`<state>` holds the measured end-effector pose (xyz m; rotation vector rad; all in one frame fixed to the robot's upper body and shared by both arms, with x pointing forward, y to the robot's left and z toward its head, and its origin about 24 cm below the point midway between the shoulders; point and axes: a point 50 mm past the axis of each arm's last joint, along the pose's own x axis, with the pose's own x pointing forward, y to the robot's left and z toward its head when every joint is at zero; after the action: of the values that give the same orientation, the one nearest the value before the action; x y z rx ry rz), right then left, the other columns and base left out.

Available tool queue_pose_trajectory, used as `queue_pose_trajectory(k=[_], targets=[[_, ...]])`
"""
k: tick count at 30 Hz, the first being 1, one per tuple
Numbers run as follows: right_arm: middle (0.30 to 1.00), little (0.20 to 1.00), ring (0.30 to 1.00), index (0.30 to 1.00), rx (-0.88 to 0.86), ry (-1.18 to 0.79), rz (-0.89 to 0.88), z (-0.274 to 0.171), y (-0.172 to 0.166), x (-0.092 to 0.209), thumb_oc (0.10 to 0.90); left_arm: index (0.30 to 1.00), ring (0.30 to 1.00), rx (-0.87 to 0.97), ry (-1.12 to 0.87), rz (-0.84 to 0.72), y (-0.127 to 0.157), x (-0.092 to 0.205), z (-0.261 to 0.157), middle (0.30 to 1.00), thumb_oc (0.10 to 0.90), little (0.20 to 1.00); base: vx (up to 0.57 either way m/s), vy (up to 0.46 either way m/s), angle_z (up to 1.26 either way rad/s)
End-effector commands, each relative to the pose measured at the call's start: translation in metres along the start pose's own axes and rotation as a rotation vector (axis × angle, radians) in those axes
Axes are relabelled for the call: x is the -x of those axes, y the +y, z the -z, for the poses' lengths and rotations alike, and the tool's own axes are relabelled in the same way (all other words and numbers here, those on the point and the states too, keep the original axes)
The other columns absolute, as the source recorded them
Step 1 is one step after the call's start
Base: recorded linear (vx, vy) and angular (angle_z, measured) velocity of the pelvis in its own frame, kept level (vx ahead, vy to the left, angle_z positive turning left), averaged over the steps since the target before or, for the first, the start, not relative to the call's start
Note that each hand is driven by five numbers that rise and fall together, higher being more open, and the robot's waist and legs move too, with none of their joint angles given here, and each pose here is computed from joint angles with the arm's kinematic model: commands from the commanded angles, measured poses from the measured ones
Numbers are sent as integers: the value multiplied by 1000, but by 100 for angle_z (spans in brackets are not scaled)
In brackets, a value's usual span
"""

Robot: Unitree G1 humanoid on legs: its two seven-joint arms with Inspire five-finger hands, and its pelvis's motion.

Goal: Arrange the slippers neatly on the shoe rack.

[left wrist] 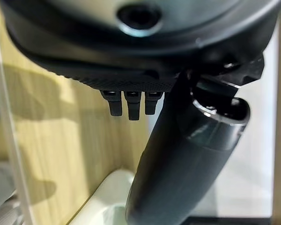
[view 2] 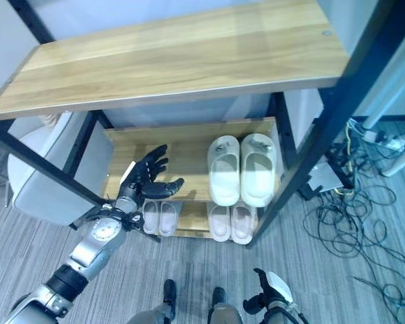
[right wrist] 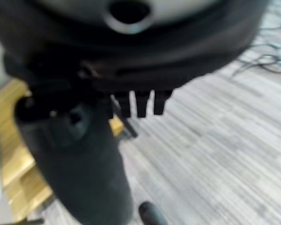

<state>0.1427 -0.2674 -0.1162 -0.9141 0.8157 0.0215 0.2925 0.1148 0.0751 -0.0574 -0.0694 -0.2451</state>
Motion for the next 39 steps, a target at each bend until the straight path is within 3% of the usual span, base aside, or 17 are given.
queue_pose_trajectory(k=[1,10,13,15,17,18,22,23,29,39], targets=[[900,900,900,900,-34,-30,58,-6,-15,-4,800,900,900,22,-260,19,5,2,-46,900,800,900,-151,-3,23],[900,900,900,900,-30,15,75,-3,-24,-11,800,900,900,2,-11,-36,34,52,16,900,800,900,-156,47,23],[900,900,900,900,-51,46,74,3,-25,-11,800,900,900,-105,122,-32,41,71,43,900,800,900,-73,149,25],[900,900,900,900,-69,77,59,7,-23,-12,800,900,900,-152,312,-50,47,92,83,900,800,900,-81,157,26],[900,900,900,900,-69,86,58,8,-23,-12,800,900,900,-189,379,-53,49,99,97,900,800,900,-102,200,7],[900,900,900,900,-73,114,35,9,-17,-13,800,900,900,-246,531,-66,53,116,125,900,800,900,-139,260,-5],[900,900,900,900,-79,134,4,6,-9,-14,800,900,900,-326,712,-94,62,137,156,900,800,900,-192,262,-16],[900,900,900,900,-60,150,-15,4,-4,-15,800,900,900,-388,841,-126,71,152,173,900,800,900,-151,185,-32],[900,900,900,900,-85,202,-39,7,4,-14,800,900,900,-476,1032,-193,86,172,192,900,800,900,-248,193,-8],[900,900,900,900,-128,326,-133,33,32,4,800,900,900,-489,1161,-207,88,196,202,900,800,900,-93,57,-6]])
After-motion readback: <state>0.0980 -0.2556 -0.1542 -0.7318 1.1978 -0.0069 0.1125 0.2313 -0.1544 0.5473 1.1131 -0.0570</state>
